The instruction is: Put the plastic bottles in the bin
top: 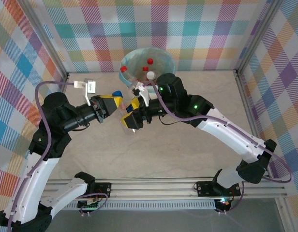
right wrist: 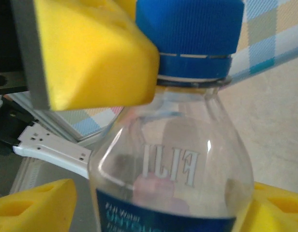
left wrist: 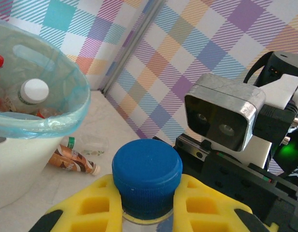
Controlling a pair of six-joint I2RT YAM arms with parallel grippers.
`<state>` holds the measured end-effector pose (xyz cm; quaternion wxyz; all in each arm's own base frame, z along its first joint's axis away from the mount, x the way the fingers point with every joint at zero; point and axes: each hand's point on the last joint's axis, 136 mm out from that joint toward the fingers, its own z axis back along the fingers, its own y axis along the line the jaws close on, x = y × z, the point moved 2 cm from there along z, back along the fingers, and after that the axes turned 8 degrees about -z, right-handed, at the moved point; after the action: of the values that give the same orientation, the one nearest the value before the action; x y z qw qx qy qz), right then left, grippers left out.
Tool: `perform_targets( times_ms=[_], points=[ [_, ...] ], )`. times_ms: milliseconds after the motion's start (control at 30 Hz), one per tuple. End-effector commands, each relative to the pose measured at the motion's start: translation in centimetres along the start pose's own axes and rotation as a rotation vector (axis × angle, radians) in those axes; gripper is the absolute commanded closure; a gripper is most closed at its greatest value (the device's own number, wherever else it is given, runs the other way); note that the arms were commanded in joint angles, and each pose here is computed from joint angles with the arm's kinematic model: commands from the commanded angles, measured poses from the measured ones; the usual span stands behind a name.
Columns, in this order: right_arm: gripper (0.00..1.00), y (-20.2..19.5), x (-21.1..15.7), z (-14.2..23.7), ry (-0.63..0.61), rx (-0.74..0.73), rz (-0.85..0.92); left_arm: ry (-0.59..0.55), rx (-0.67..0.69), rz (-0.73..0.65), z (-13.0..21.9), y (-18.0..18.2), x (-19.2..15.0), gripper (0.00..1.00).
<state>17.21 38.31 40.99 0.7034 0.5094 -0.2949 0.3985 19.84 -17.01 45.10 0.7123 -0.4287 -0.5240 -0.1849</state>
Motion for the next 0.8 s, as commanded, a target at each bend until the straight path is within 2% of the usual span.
perform_targets(
  times_ms=[0,333,367,533,667,767],
  points=[
    [0.26,-0.1,1.3,0.0,-0.044,-0.037,0.018,-0.070,0.006,-0.041,0.5,-0.8,1.9,1.00],
    [0.48,-0.4,1.8,0.7,-0.045,-0.094,0.032,-0.097,0.080,-0.040,0.6,0.1,2.6,0.99],
    [0.48,-0.3,2.1,0.9,-0.050,-0.101,0.036,-0.111,0.102,-0.041,0.9,0.2,2.8,0.95],
    [0.49,-0.6,3.4,2.2,-0.073,-0.189,0.084,-0.217,0.242,-0.048,3.1,1.2,4.6,0.42],
    [0.49,-2.4,5.6,4.2,-0.102,-0.328,0.151,-0.304,0.349,-0.067,5.6,1.9,5.6,0.37],
    [0.49,-4.8,7.9,6.4,-0.154,-0.423,0.164,-0.309,0.384,-0.093,6.5,2.0,5.4,0.36]
  ],
)
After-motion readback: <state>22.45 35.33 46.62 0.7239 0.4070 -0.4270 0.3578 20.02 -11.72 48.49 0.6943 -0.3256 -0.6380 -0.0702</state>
